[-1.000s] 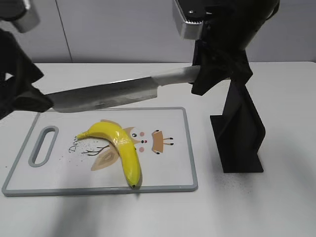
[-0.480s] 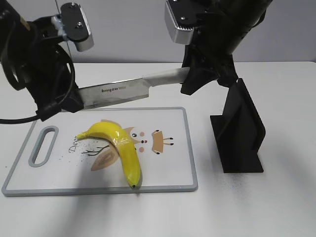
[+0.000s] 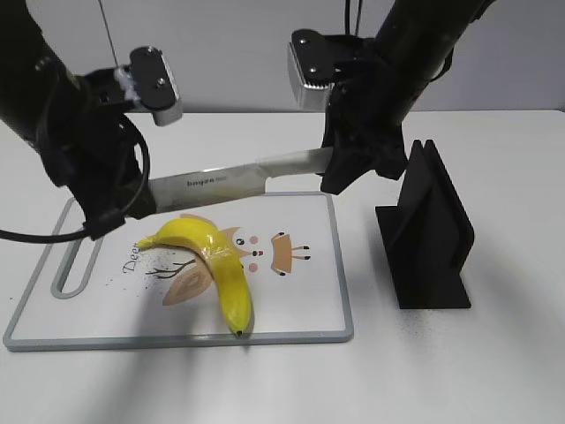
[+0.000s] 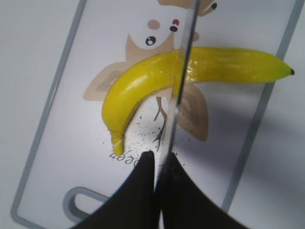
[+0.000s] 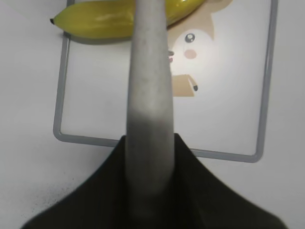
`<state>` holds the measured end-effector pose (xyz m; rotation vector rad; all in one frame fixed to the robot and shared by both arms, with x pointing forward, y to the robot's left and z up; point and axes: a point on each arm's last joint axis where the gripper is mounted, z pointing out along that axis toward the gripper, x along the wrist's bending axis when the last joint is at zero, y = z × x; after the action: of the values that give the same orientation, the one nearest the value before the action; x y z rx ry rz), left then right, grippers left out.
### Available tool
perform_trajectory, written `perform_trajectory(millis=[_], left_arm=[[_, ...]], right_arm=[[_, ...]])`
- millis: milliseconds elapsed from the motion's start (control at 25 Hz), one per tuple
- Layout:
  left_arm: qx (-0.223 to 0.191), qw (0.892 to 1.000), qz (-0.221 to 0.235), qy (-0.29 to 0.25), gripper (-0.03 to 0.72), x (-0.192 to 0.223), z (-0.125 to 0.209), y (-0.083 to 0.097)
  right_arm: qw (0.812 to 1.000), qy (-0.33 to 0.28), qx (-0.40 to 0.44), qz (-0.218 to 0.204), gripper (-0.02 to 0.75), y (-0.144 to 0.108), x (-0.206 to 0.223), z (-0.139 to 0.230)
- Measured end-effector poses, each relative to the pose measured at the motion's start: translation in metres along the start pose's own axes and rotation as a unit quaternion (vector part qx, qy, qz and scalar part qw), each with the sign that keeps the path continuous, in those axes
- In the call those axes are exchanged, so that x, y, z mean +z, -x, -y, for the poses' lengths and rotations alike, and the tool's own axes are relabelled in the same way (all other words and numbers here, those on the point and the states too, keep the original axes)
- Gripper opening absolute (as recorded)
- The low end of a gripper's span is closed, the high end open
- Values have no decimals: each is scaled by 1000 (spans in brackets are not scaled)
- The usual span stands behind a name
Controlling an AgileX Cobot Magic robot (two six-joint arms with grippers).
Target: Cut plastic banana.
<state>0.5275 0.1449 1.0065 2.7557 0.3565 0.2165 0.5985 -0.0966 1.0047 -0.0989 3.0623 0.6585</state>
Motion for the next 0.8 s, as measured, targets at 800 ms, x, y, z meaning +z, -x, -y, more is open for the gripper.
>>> perform_trajectory(millis=[800], left_arm=[[-48,999,3,-26,20,87,28,-2]], right_arm=[[996,-65,49,-33,193,22,90,38]])
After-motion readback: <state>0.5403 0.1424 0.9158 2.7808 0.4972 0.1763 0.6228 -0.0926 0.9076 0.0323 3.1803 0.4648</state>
